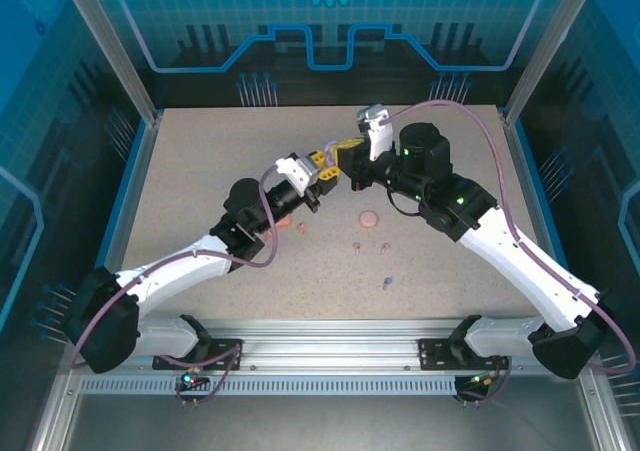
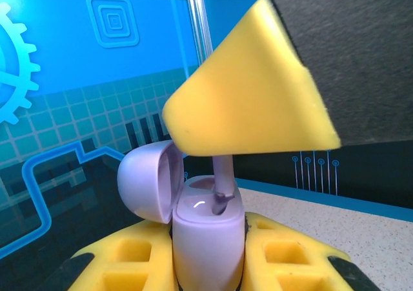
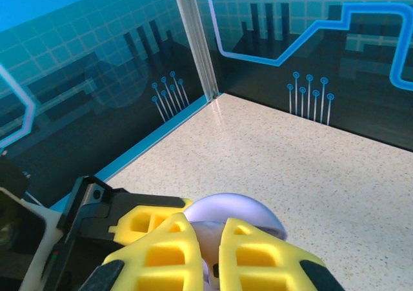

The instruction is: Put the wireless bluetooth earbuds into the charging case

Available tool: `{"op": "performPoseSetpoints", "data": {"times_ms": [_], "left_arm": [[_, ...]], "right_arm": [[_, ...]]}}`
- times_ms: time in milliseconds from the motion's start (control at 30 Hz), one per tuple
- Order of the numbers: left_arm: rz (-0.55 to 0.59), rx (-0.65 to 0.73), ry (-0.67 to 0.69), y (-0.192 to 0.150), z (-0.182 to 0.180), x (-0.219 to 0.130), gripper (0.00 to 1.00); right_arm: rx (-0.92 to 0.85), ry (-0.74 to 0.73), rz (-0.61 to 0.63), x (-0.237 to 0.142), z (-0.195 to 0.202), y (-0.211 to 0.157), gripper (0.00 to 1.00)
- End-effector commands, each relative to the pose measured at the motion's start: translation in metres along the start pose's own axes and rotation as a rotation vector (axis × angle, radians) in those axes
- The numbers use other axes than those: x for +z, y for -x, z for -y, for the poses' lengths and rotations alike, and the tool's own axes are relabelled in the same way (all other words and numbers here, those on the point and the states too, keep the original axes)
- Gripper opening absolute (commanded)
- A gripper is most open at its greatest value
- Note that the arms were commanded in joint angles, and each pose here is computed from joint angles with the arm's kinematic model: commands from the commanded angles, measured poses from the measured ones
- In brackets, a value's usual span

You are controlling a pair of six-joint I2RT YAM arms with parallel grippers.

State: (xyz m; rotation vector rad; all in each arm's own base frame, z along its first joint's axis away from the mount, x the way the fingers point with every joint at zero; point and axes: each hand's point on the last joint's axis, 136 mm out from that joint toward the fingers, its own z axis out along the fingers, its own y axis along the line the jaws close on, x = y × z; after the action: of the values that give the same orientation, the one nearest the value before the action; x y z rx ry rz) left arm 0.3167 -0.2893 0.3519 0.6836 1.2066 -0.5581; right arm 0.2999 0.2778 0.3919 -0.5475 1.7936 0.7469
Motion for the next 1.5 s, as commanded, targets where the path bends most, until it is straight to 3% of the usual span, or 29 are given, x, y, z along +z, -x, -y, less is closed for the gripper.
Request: {"op": "performPoseSetpoints", "data": {"times_ms": [0, 600, 1067, 1467], "left_arm": [[0.094, 0.007, -0.004, 0.040, 0.000, 0.000, 0.00], [0.105, 0.012, -0.003, 0.045, 0.000, -0.001, 0.00], [0.095, 0.010, -0.011, 0.042, 0.002, 0.000, 0.00], [0.088, 0.008, -0.018, 0.041, 0.004, 0.001, 0.00]], "right_arm": [[-0.009, 0.050, -0.016, -0.001, -0.006, -0.005, 0.07], [0.011, -0.050, -0.004, -0.005, 0.019, -0.009, 0.06], [0.025, 0.032, -0.001, -0.004, 0.005, -0.004, 0.05], [0.026, 0.012, 0.003, -0.003, 0.006, -0.005, 0.04]]}}
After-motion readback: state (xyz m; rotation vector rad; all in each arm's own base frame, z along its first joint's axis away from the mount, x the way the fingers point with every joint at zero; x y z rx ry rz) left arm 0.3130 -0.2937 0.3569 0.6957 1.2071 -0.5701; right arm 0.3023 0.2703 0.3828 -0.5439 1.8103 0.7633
